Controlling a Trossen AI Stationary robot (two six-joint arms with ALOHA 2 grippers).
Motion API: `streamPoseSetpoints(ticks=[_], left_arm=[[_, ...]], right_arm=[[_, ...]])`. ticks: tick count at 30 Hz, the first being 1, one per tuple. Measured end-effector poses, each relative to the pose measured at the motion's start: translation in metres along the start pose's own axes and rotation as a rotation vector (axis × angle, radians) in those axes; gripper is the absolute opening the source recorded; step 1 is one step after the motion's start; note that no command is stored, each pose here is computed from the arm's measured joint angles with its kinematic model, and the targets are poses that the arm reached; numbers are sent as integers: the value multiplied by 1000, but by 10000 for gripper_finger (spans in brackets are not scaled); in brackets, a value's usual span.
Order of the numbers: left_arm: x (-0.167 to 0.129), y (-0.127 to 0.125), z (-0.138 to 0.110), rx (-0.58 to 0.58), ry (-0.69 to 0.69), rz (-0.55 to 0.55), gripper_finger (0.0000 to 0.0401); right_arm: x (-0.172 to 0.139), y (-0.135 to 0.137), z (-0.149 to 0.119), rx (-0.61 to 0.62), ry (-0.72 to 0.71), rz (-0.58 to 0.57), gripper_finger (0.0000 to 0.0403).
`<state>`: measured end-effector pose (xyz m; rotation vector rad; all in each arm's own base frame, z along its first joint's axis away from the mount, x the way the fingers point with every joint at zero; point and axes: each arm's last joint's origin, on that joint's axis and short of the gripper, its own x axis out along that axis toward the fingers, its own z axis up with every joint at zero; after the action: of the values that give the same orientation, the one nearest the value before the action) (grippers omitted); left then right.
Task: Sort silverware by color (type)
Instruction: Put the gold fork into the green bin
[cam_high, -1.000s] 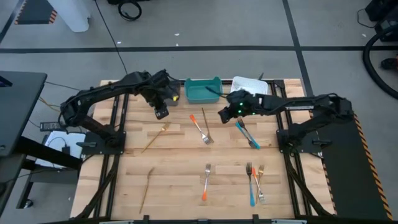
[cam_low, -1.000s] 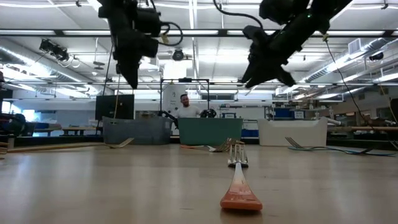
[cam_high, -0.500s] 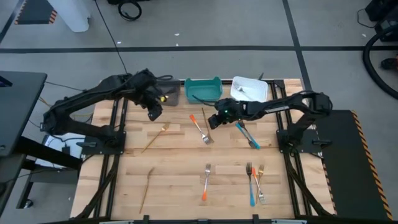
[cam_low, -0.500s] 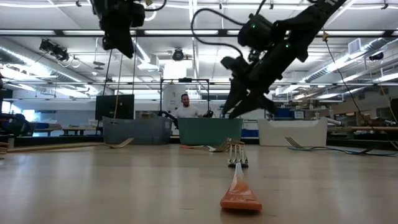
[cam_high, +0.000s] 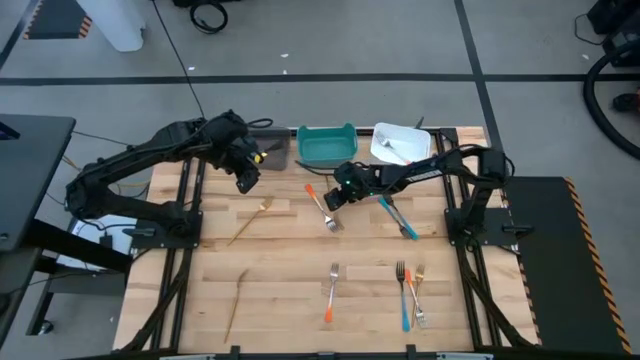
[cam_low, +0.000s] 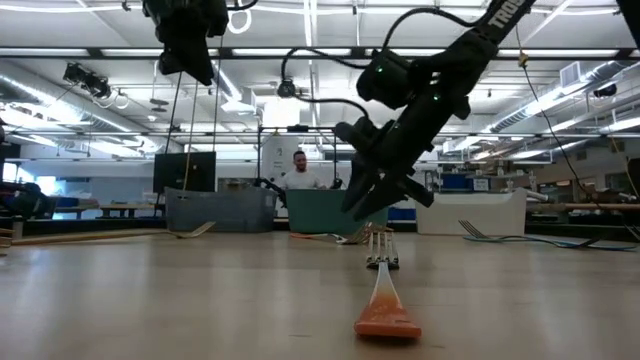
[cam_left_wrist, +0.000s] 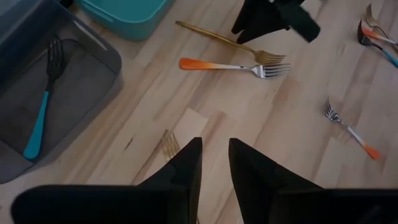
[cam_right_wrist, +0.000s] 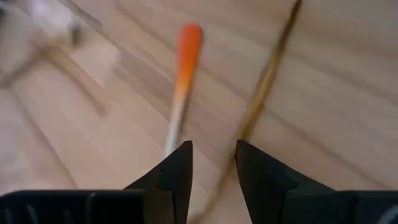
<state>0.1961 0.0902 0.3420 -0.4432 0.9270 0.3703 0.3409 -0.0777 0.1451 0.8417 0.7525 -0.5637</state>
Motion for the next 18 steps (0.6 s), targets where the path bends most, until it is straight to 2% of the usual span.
streamPoseSetpoints(ticks=[5,12,18], left_arm=[[0,0,0,4,-1,0,87],[0,0,0,37,-1,3,87],[0,0,0,46,-2,10,87]], right_arm=[[6,2,2,-6,79,-99,129],[7,8,2,-27,69,-110,129],[19,6,-5,7,83,-138,129]])
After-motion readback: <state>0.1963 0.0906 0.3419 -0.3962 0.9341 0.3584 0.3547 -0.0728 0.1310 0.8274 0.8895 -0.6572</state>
